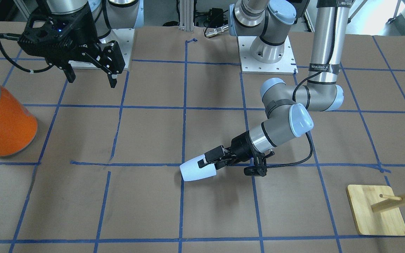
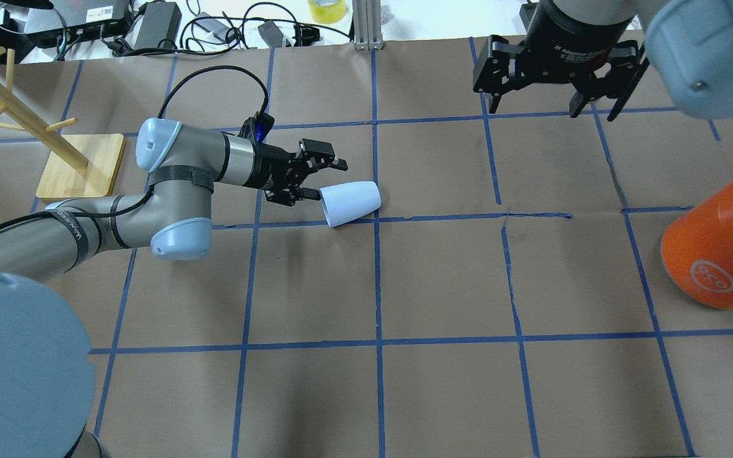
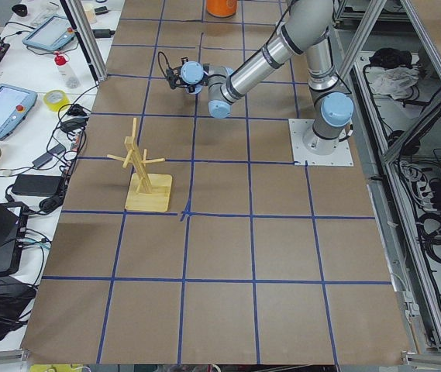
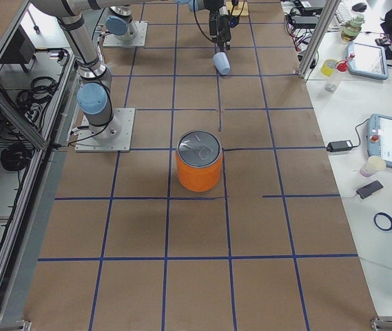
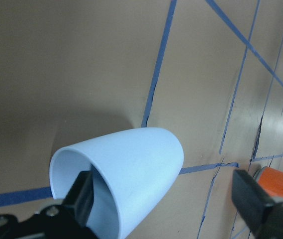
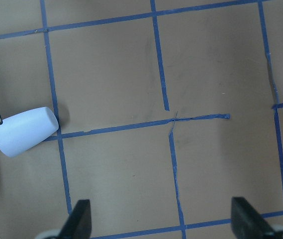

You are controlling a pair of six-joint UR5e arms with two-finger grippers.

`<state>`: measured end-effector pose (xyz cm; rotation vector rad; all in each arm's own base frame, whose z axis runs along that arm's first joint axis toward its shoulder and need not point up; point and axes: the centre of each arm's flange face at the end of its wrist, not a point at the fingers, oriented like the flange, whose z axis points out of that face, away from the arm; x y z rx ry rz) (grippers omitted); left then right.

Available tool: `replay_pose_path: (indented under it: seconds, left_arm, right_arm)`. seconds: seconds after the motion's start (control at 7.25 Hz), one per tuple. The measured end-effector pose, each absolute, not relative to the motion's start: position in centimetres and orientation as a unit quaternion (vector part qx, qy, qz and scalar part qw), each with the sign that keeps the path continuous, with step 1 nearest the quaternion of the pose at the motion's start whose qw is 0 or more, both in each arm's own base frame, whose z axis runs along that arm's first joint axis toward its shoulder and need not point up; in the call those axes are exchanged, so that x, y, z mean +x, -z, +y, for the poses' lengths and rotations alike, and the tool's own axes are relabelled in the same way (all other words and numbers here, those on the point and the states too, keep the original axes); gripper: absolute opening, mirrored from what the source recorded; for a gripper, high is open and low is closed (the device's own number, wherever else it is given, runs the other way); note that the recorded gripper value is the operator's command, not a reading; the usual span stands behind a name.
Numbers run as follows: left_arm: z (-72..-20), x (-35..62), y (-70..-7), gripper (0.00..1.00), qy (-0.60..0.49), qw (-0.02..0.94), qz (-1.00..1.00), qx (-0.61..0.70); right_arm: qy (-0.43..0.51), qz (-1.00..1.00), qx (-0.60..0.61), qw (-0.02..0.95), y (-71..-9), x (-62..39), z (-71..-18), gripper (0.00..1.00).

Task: Flip cup
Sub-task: 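Reach the left gripper to the lying cup and grasp its base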

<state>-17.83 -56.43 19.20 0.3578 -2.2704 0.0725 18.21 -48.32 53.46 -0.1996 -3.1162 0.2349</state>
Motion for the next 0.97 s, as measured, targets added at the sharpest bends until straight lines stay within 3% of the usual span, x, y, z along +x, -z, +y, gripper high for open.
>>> replay_pose_path:
  seconds: [0.14,0.41,0.69,0.97]
  left_arm:
    - [-56.3,-17.9,-18.7,0.96,-0.023,0.411,-0.900,0.146]
    - [-56.1,-18.1,-18.0,0.80,-0.007,0.421,-0.893,0.159]
    - [-56.2,-18.4,-17.6,0.54,0.009,0.424,-0.887,0.184]
    - [-56.4,-18.5,-17.0,0.12,0.008,0.422,-0.887,0.188]
  right_arm:
    - [-0.076,-0.995,-0.064,0.005,-53.5,18.2,-48.4,1.00]
    - [-0.077,-0.995,-0.064,0.005,-53.5,18.2,-48.4,1.00]
    - [-0.076,-0.995,-0.064,0.004,-53.4,18.2,-48.4,1.00]
    - [-0.077,-0.995,-0.064,0.004,-53.4,18.2,-48.4,1.00]
